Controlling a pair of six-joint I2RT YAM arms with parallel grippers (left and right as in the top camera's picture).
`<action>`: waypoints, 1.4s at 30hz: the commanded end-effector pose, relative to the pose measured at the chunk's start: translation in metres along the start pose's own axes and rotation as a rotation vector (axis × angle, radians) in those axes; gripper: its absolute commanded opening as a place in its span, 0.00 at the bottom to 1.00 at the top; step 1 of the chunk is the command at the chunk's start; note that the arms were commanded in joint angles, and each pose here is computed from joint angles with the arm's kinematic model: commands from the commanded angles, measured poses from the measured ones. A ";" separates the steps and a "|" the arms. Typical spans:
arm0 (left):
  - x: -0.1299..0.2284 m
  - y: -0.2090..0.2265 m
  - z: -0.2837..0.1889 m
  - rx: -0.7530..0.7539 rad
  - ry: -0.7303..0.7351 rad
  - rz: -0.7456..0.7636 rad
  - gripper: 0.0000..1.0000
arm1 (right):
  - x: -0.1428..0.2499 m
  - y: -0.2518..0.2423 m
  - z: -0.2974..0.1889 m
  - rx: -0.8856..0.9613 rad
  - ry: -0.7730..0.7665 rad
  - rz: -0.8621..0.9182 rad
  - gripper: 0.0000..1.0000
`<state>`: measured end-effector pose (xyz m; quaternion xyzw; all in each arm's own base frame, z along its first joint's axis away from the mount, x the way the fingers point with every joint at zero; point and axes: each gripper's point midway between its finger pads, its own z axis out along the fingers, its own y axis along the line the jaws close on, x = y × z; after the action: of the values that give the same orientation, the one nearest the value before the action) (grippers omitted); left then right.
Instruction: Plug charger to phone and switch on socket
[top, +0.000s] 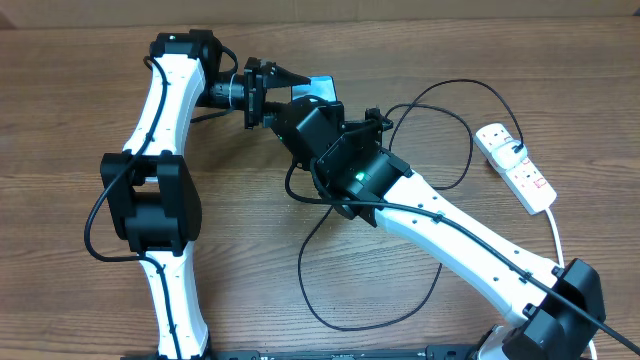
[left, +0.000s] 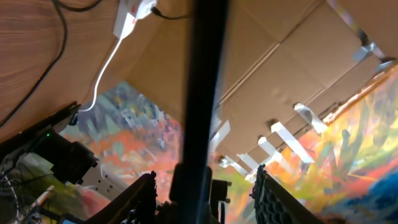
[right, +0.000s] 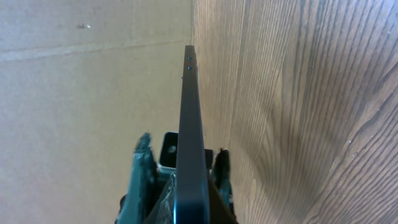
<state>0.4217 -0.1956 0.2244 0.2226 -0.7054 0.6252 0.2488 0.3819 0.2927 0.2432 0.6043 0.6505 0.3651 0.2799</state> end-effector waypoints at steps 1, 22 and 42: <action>-0.007 0.007 0.000 -0.068 -0.044 -0.042 0.45 | -0.006 0.028 -0.020 -0.076 0.007 0.124 0.04; -0.012 0.004 0.000 -0.063 -0.053 -0.025 0.26 | -0.002 0.022 -0.019 -0.045 0.031 0.115 0.04; -0.016 0.010 -0.001 -0.096 -0.077 -0.029 0.10 | 0.005 0.019 -0.019 -0.024 0.068 0.114 0.04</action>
<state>0.4261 -0.1928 0.2041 0.2481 -0.7368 0.5786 0.2464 0.3774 0.2988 0.2383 0.6004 0.6636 0.3654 0.2561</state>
